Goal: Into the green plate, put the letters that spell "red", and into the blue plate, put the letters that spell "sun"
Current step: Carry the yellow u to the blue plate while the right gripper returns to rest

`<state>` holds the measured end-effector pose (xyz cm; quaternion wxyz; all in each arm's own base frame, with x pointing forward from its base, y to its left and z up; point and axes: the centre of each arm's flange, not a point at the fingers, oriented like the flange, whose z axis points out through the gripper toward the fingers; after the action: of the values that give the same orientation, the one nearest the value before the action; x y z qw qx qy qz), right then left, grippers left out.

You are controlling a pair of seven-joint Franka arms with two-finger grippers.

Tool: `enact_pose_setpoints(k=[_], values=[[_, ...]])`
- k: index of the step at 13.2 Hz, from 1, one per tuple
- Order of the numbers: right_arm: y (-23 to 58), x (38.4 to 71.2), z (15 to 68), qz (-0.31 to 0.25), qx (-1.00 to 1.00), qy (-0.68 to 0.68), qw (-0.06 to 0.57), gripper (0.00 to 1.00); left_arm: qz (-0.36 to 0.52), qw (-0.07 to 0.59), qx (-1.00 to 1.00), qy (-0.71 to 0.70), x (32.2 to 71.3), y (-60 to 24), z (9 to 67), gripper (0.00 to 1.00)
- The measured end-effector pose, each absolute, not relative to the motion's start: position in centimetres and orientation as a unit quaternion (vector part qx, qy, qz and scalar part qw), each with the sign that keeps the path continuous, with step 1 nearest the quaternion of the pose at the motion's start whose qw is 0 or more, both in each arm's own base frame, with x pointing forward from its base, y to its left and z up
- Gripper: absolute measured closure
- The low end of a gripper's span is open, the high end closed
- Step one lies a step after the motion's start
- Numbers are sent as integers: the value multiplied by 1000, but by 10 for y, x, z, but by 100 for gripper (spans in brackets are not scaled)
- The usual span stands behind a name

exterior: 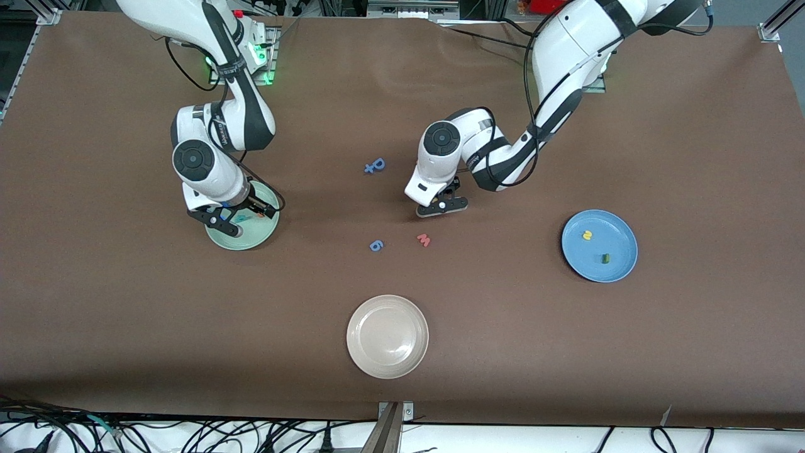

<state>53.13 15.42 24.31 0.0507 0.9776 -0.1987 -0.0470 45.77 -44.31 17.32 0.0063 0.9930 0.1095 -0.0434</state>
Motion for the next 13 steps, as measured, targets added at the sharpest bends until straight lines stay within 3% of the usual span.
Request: enact_pose_setpoints(k=[4, 8, 10, 13], values=[[155, 550, 318, -36, 986, -161, 19, 0, -43, 6, 993, 110, 458, -443, 174, 73], [126, 569, 438, -110, 985, -127, 24, 0, -41, 1, 992, 117, 466, -435, 176, 73], [99, 573, 511, -125, 989, -74, 15, 0, -33, 3, 990, 136, 490, -418, 187, 73], [64, 574, 560, -118, 993, -25, 2, 0, -35, 10, 987, 154, 555, -361, 216, 73]])
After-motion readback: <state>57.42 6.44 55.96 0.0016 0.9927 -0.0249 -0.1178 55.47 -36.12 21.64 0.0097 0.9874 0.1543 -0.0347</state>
